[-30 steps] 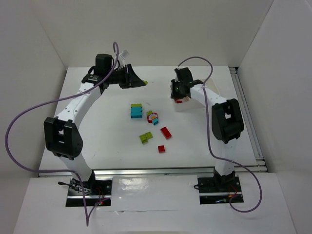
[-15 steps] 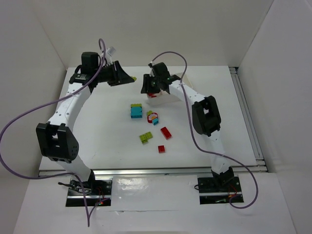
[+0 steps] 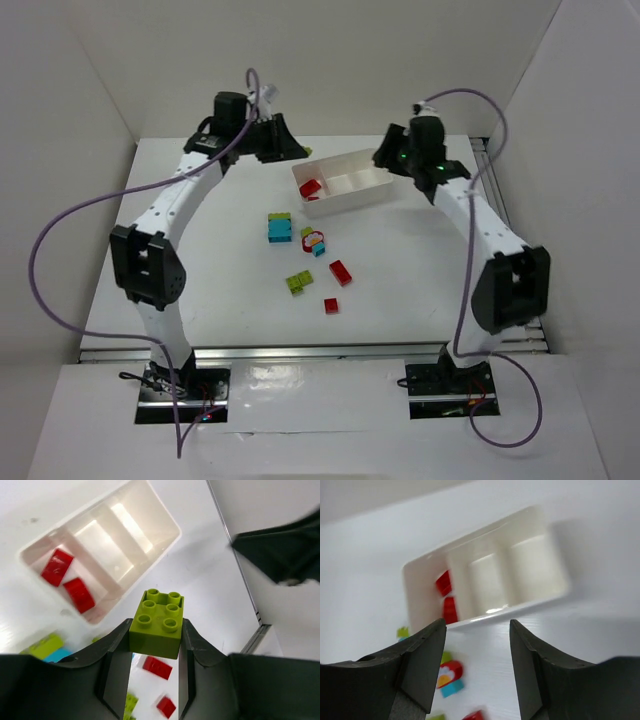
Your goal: Sort the legos into containers by color
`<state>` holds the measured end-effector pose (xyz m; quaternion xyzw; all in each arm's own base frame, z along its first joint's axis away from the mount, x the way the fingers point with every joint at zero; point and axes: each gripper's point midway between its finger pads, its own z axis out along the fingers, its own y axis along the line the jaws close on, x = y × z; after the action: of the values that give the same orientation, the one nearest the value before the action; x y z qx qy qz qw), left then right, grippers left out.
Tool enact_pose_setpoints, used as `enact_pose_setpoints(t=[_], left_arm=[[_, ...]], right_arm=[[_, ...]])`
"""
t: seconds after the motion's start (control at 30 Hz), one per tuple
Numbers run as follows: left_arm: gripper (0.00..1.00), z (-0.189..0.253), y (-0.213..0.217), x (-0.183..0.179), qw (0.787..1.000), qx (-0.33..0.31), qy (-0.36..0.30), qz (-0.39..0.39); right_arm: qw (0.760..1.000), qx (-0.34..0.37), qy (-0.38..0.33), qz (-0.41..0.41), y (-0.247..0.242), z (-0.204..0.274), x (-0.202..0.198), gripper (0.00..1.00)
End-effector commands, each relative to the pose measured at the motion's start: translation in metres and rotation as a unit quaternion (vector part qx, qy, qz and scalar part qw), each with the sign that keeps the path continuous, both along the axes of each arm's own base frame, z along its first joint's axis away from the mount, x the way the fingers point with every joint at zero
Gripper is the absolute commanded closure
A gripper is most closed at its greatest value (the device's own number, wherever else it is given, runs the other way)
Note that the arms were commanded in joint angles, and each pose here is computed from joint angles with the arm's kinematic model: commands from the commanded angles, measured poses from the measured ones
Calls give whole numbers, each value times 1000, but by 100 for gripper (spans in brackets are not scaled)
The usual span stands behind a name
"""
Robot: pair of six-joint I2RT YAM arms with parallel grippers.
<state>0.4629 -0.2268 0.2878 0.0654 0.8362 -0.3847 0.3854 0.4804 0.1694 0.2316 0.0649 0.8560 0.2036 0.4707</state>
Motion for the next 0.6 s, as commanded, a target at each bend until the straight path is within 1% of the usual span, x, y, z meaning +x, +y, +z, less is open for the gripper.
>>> enact_pose_setpoints(t=[0.0, 0.03, 0.07, 0.1, 0.13, 0.17, 0.2, 0.23, 0.27, 0.33, 0.37, 0.4, 0.43, 0.47, 0.5, 0.53, 0.57], left_arm=[[100, -23, -38, 28, 1000, 19, 3, 4], [100, -28, -46, 34, 1000, 21, 7, 6], [100, -37, -56, 37, 1000, 28, 12, 5], [100, -31, -63, 45, 1000, 24, 5, 8], [100, -57, -67, 56, 999, 31, 22, 8], [100, -62, -77, 60, 999, 32, 24, 8], [100, -55, -88, 65, 1000, 26, 11, 1], [100, -61, -89, 72, 1000, 26, 13, 9], [100, -84, -99, 77, 999, 34, 25, 6], [100, -83, -108, 86, 999, 31, 16, 10], [100, -88, -109, 88, 999, 32, 17, 10], [100, -103, -111, 92, 999, 36, 26, 10], [98, -106, -116, 92, 999, 36, 29, 13], [95, -108, -117, 93, 999, 33, 31, 15], [89, -108, -117, 93, 999, 33, 31, 15], [72, -112, -118, 95, 999, 30, 34, 17], [64, -112, -119, 94, 999, 28, 35, 13]], right_arm=[[991, -24, -62, -117, -70, 40, -15, 39], [989, -31, -50, -139, -90, 27, -22, 39], [987, -29, -46, -149, -99, 27, -29, 39], [985, -24, -60, -157, -108, 39, -37, 39], [984, -30, -51, -168, -117, 31, -45, 38], [981, -32, -55, -184, -129, 34, -48, 38], [979, -33, -57, -193, -135, 35, -53, 38], [978, -32, -61, -197, -140, 36, -61, 38], [975, -35, -62, -210, -149, 36, -65, 38], [973, -35, -69, -219, -155, 41, -70, 38], [971, -39, -59, -227, -162, 37, -72, 36], [970, -40, -54, -235, -169, 34, -73, 36], [970, -46, -50, -233, -169, 32, -75, 36], [970, -45, -49, -235, -173, 32, -75, 36], [969, -46, -45, -240, -178, 30, -76, 36], [969, -46, -44, -240, -178, 30, -76, 36], [967, -47, -44, -245, -182, 30, -76, 36]])
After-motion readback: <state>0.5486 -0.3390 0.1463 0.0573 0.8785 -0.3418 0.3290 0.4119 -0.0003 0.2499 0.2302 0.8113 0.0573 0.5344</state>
